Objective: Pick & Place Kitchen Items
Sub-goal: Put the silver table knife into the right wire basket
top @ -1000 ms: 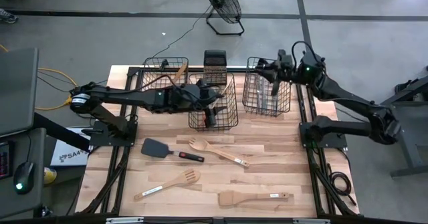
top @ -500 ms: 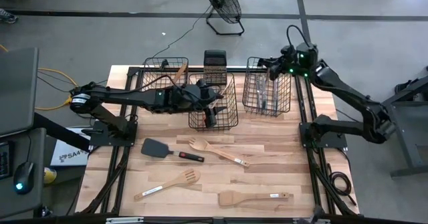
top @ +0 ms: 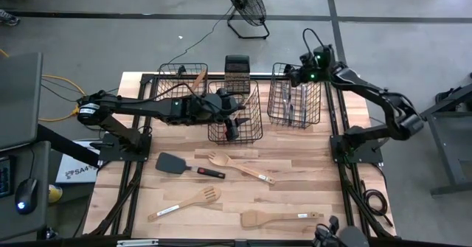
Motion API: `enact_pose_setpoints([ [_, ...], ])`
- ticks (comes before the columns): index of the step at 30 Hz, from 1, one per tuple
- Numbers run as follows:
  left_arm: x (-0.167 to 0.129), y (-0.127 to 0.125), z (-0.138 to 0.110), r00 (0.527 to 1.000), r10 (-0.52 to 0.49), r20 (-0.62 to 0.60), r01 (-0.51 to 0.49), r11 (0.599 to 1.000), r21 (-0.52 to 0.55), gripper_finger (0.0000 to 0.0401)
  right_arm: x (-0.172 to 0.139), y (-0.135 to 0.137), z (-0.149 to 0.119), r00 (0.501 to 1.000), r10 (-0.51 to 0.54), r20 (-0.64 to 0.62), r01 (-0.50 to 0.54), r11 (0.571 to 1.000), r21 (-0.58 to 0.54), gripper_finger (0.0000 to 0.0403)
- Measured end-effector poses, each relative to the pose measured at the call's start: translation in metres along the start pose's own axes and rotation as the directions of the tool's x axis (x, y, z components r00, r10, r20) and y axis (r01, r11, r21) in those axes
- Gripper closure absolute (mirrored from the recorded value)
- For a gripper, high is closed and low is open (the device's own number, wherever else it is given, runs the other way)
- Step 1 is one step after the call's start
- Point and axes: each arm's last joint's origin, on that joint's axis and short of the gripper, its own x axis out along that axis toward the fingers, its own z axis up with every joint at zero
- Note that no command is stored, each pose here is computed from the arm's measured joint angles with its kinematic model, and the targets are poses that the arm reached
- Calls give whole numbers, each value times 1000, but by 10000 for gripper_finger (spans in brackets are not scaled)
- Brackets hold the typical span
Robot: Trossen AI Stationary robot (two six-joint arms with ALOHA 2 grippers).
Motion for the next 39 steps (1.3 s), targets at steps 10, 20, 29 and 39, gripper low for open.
enact_pose_setpoints([
  [10, 0, 0, -1, 1000, 2, -13, -2, 1000, -15, 199, 17, -10, -6, 998, -17, -61, 17, 1000, 5, 371],
  [20, 0, 0, -2, 1000, 2, -16, -2, 1000, -15, 199, 24, -18, -10, 995, -30, -92, 32, 999, 26, 371],
  [29, 0, 0, -2, 1000, 2, -16, -2, 1000, -15, 199, 35, -27, -14, 991, -38, -128, 47, 997, 65, 371],
  [39, 0, 0, -2, 1000, 2, -16, -2, 1000, -15, 199, 49, -38, -20, 983, -99, -153, 110, 992, 68, 371],
])
